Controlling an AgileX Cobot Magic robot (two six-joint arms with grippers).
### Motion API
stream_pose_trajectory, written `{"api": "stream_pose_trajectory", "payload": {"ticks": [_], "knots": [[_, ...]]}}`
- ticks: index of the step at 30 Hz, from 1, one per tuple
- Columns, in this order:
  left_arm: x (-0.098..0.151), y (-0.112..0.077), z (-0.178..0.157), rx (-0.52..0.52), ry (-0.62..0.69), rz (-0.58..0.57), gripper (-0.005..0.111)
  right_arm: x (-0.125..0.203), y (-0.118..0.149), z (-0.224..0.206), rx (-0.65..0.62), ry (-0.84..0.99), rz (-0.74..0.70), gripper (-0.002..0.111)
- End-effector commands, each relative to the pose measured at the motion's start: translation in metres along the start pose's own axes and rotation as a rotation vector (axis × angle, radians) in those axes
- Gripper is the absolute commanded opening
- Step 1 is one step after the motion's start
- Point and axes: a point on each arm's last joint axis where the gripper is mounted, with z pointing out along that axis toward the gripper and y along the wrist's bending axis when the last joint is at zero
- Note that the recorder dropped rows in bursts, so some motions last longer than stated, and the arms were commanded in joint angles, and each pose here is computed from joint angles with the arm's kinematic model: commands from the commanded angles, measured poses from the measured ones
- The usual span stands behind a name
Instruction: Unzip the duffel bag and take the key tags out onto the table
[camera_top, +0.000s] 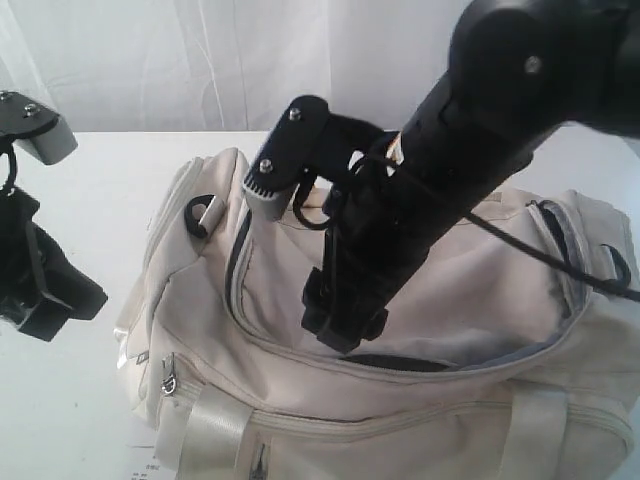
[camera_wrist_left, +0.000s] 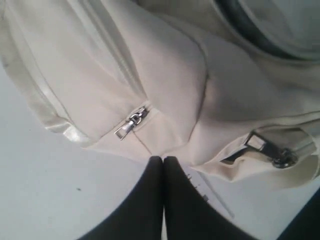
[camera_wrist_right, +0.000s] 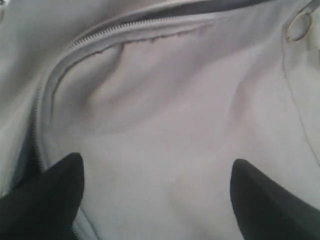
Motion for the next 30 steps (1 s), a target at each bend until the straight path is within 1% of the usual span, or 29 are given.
{"api": "stream_pose_trajectory", "payload": {"ticks": [1,6,8,9,10,11,12,15,18,20,21,25,27,28,30], "knots": [[-0.001,-0.005,-0.001,0.049,-0.030,-0.011,0.000,0.002,-0.004,0.032,-0.037,0.082,0.003,0.074],[-0.001,-0.005,-0.001,0.049,-0.033,-0.012,0.000,0.009,-0.005,0.072,-0.099,0.188,0.020,0.074],[-0.001,-0.005,-0.001,0.049,-0.033,-0.012,0.000,0.014,-0.008,0.088,-0.090,0.243,0.001,0.063],[-0.001,-0.005,-0.001,0.049,-0.033,-0.012,0.000,0.016,-0.010,0.090,-0.064,0.268,0.006,0.042],[-0.001,-0.005,-0.001,0.048,-0.034,-0.013,0.000,0.017,-0.012,0.090,-0.045,0.277,0.020,0.027],[-0.002,-0.005,-0.001,0.045,-0.039,-0.013,0.000,0.014,-0.017,0.083,0.005,0.272,0.035,-0.001],[-0.002,-0.005,-0.001,0.045,-0.039,-0.013,0.000,0.010,-0.022,0.073,0.061,0.257,0.046,0.001],[-0.002,-0.006,-0.001,0.051,-0.043,-0.017,0.000,-0.008,-0.037,0.040,0.210,0.166,0.018,0.000],[-0.002,-0.006,-0.001,0.051,-0.043,-0.017,0.000,-0.029,-0.060,0.012,0.475,0.009,-0.011,0.000],[-0.002,-0.006,-0.001,0.051,-0.043,-0.017,0.000,-0.038,-0.073,0.008,0.577,-0.118,0.023,0.000],[-0.002,-0.006,-0.001,0.051,-0.043,-0.017,0.000,-0.041,-0.076,0.009,0.596,-0.146,0.006,0.000],[-0.002,-0.006,-0.001,0.052,-0.044,-0.019,0.000,-0.047,-0.096,0.019,0.691,-0.220,-0.195,0.000],[-0.003,-0.006,-0.001,0.060,-0.048,-0.024,0.000,-0.046,-0.106,0.027,0.706,-0.244,-0.259,0.000],[-0.003,-0.006,-0.001,0.061,-0.049,-0.026,0.000,-0.045,-0.113,0.034,0.705,-0.252,-0.273,0.000],[-0.003,-0.006,-0.001,0.061,-0.049,-0.026,0.000,-0.041,-0.128,0.044,0.706,-0.246,-0.233,0.000]]}}
